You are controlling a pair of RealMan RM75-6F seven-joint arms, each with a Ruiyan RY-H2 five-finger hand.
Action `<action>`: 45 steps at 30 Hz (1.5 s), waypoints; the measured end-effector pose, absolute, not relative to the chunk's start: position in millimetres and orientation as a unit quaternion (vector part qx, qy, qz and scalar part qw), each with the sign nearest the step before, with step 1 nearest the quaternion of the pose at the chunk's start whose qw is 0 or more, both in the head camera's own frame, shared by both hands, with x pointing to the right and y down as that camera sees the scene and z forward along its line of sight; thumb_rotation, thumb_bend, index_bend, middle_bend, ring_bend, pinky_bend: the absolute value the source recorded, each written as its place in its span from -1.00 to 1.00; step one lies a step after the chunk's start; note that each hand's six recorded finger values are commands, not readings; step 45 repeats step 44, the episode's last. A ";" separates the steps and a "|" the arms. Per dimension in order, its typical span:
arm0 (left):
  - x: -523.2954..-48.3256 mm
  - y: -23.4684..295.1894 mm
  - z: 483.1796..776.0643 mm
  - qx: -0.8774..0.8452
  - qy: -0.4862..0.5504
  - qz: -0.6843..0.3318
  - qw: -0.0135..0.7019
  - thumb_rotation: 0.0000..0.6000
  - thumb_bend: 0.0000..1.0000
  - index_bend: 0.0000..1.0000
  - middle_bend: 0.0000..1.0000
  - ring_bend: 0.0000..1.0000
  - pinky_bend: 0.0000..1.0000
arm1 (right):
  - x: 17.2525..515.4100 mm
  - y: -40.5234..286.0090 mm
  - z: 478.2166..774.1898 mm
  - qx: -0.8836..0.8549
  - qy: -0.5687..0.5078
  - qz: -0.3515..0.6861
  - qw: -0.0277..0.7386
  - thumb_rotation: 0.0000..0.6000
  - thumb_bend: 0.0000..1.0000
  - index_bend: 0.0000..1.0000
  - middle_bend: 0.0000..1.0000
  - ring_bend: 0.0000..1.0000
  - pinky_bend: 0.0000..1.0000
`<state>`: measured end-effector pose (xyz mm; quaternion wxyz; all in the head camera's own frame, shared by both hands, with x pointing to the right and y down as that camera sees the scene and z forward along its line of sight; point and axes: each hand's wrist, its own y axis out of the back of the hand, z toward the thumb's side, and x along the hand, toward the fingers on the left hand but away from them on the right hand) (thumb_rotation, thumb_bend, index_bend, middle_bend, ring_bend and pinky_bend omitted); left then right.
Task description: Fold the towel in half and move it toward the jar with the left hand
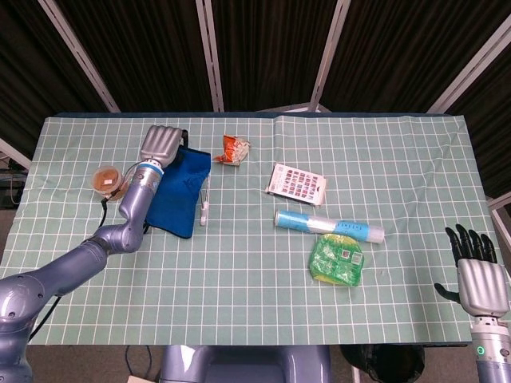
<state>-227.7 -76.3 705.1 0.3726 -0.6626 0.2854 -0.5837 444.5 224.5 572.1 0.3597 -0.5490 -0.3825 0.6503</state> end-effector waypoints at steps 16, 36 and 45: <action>-224.9 -58.2 683.1 -0.713 0.342 -0.537 0.293 1.00 -0.46 -1.00 0.73 0.74 1.00 | 442.6 225.2 566.6 -0.557 -0.389 0.640 0.360 1.00 -1.00 -1.00 -1.00 -1.00 -1.00; -386.2 90.2 581.7 -0.639 0.416 -0.534 0.366 1.00 -0.54 -1.00 -1.00 -1.00 -0.92 | 428.9 219.6 544.7 -0.584 -0.405 0.589 0.385 1.00 -1.00 -1.00 -1.00 -1.00 -1.00; -443.0 190.9 546.4 -0.574 0.422 -0.601 0.362 1.00 -0.55 -1.00 -1.00 -1.00 -1.00 | 418.3 219.7 536.0 -0.596 -0.409 0.564 0.398 1.00 -1.00 -1.00 -1.00 -1.00 -1.00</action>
